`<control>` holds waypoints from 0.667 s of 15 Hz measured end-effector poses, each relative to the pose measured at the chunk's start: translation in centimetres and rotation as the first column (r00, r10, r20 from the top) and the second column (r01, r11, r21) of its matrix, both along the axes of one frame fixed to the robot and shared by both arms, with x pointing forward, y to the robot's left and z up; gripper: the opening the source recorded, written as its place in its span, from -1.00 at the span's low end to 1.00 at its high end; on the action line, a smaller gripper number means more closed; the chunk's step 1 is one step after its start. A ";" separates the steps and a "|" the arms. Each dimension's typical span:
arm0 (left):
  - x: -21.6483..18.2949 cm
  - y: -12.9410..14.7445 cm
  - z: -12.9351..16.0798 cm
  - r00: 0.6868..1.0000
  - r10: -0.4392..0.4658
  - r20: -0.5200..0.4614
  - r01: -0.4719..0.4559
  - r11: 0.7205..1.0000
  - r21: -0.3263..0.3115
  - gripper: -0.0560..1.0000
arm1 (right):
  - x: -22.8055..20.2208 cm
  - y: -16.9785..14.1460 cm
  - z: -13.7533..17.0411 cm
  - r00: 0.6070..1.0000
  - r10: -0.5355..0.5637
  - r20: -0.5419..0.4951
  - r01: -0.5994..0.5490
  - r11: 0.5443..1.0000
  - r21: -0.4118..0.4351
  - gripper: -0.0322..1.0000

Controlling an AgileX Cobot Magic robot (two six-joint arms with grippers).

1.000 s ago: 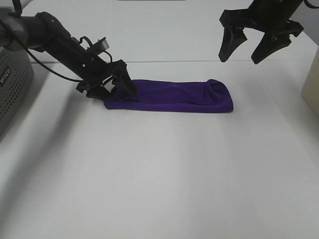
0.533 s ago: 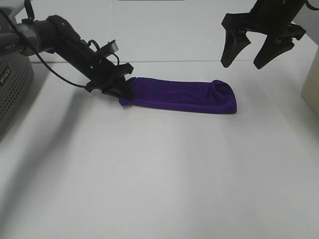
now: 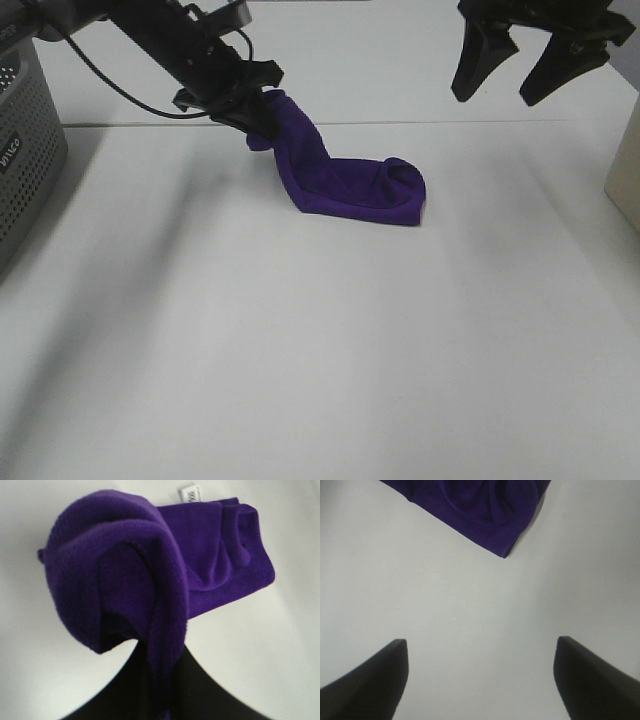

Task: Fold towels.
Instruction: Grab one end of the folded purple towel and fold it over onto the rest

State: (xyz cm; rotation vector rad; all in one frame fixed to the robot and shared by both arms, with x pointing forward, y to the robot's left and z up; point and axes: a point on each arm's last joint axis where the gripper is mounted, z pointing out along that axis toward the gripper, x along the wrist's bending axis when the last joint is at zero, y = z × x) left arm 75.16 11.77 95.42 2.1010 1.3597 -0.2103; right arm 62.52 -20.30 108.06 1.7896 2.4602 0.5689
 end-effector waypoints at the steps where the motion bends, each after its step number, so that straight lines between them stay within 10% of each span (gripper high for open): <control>1: -0.8 -2.1 0.0 0.999 -0.042 -0.001 0.042 0.999 -0.001 -0.79 | -0.7 -0.1 1.4 0.999 0.000 0.034 0.000 1.000 0.011 0.56; 10: -4.2 -12.1 -1.8 0.994 -0.094 0.052 0.096 0.994 -0.044 -0.66 | -4.5 -0.6 7.7 0.982 -0.004 0.191 -0.010 0.997 0.070 0.56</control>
